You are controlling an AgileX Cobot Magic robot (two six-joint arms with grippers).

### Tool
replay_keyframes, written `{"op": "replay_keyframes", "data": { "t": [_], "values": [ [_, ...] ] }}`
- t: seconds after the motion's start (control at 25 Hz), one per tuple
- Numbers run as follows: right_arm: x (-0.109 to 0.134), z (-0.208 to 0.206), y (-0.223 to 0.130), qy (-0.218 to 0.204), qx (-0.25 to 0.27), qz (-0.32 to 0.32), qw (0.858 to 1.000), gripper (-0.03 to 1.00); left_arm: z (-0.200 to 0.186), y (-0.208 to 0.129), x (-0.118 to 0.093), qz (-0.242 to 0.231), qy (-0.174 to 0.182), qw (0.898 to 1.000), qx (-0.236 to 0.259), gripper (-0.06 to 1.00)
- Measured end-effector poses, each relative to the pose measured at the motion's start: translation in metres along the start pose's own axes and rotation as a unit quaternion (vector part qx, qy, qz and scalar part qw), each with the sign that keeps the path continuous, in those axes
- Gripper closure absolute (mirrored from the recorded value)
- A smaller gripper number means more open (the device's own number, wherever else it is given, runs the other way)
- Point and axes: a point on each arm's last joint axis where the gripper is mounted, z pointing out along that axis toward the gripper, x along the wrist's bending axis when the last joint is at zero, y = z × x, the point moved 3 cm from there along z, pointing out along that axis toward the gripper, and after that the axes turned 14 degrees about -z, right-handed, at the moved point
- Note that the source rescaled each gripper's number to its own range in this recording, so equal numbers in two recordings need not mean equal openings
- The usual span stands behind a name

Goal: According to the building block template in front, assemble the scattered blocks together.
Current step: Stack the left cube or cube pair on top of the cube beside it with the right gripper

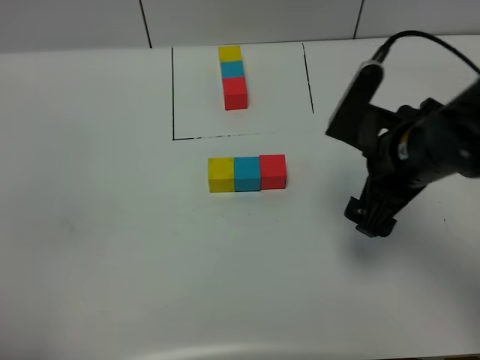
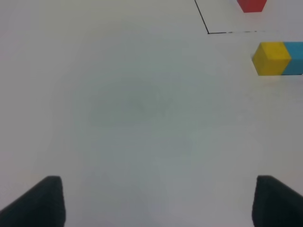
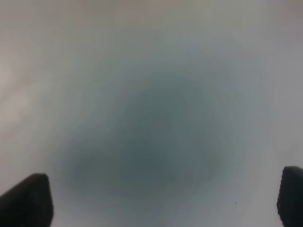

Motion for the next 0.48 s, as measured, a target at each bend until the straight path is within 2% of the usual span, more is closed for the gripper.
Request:
{"op": "replay_keyframes", "data": {
  "t": [0.24, 0.48],
  "values": [
    [-0.019, 0.052, 0.064, 0.051, 0.044, -0.098, 0.993, 0.09, 0.0, 0.0, 0.0, 0.0, 0.0, 1.0, 0.0, 0.1],
    [-0.037, 0.084, 0.114, 0.086, 0.031, -0.119, 0.989, 0.14, 0.0, 0.0, 0.0, 0.0, 0.0, 1.0, 0.0, 0.1]
  ]
}}
